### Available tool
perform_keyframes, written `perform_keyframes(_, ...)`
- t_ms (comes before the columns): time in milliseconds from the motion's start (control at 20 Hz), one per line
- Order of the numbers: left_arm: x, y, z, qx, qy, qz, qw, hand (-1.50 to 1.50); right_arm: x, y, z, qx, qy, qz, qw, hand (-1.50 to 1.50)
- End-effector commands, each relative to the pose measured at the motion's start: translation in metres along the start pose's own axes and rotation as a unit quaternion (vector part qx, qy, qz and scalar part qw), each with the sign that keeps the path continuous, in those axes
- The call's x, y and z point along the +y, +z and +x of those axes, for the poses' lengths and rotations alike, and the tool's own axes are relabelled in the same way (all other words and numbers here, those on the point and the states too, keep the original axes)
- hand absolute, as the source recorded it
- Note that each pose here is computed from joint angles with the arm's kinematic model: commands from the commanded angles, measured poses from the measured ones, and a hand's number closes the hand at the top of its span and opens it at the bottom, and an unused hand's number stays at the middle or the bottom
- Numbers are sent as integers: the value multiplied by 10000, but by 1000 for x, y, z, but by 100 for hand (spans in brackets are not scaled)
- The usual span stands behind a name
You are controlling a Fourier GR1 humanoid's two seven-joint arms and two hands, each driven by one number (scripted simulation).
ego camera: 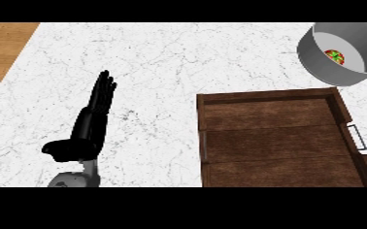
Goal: Pick the tomato from the tray and place it in the pot
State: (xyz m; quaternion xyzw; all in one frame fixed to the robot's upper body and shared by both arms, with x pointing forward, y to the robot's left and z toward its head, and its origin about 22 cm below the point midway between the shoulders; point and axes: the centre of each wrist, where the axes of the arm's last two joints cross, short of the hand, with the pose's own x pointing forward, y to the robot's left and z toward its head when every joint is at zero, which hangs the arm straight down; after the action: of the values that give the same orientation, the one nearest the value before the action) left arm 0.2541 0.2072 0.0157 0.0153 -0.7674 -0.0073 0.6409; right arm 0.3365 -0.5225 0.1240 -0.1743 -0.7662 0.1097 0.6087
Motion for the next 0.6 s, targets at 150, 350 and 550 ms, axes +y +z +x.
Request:
perform_keyframes(150, -1, 2, 0, -65, 25, -20, 10000, 0, -25, 15, 4, -266, -255, -107, 9993, -150)
perform_keyframes(350, -2, -2, 3, -105, 61, 20, 9999, 0, -31, 19, 4, -301, -295, -219, 9989, -150)
perform_keyframes(550, 0, -4, 5, -69, 54, -2, 10000, 0, -37, 24, 5, -293, -321, -451, 9980, -150)
